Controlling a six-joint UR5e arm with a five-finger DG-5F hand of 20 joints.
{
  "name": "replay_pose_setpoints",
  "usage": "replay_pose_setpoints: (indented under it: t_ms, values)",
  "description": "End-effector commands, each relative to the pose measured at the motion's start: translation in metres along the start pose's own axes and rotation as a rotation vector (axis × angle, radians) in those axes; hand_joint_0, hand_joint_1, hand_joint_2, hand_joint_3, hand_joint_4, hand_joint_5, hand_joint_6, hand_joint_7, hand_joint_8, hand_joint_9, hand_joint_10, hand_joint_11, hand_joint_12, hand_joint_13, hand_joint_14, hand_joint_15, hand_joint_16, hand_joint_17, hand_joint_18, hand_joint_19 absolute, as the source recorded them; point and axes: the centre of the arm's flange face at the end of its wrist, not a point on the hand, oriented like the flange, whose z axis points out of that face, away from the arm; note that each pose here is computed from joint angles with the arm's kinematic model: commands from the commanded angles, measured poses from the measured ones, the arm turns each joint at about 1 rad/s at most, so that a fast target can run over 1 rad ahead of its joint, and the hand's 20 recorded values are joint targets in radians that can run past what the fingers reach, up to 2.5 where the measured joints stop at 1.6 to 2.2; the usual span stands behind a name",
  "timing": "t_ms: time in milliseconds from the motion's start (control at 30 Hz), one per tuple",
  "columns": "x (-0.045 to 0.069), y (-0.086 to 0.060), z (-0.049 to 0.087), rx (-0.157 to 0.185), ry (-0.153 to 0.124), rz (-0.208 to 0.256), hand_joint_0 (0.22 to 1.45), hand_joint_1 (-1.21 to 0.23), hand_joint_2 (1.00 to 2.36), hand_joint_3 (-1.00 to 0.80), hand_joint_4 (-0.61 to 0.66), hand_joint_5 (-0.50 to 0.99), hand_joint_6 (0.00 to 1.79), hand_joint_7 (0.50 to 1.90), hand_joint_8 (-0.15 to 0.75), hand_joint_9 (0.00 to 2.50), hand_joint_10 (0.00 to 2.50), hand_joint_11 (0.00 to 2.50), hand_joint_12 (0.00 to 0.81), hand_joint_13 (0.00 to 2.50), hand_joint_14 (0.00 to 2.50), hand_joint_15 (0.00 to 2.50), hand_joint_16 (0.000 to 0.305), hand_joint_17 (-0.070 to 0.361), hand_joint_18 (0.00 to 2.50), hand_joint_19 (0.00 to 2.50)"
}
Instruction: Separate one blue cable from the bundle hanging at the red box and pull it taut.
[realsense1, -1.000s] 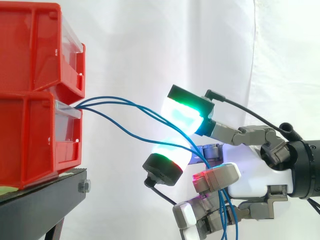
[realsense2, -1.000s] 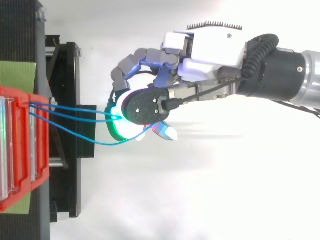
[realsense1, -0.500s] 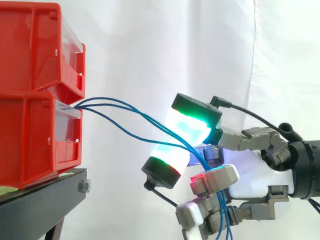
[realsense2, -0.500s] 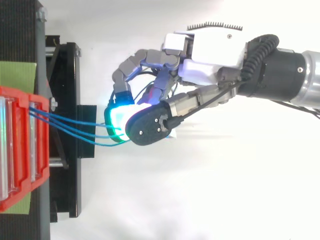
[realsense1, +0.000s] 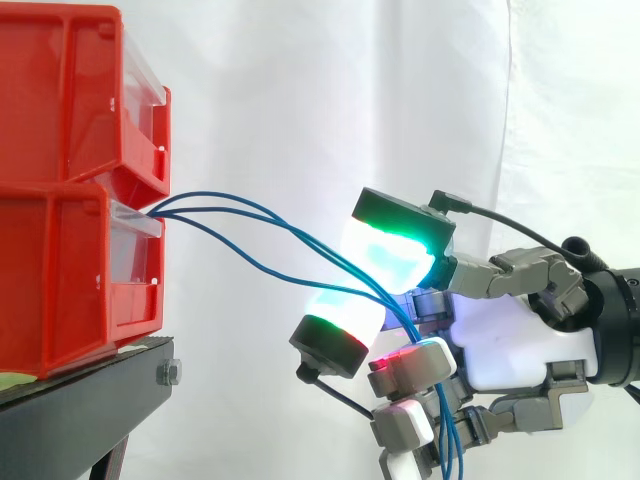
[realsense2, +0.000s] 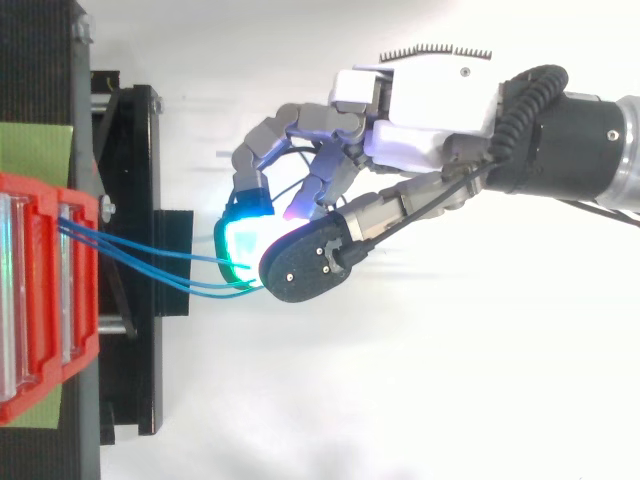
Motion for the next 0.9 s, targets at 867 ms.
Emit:
replay_pose_setpoints:
  t_ms: [867]
  values:
    - [0.001, 0.015, -0.005, 0.04, 0.002, -0.023, 0.48, -0.64, 1.0, -0.5, 0.08, -0.17, 0.93, 0.9, 0.321, 1.24, 0.01, 1.29, 0.381, 0.96, 0.02, 0.78, 0.051, 0.114, 0.73, 0.66]
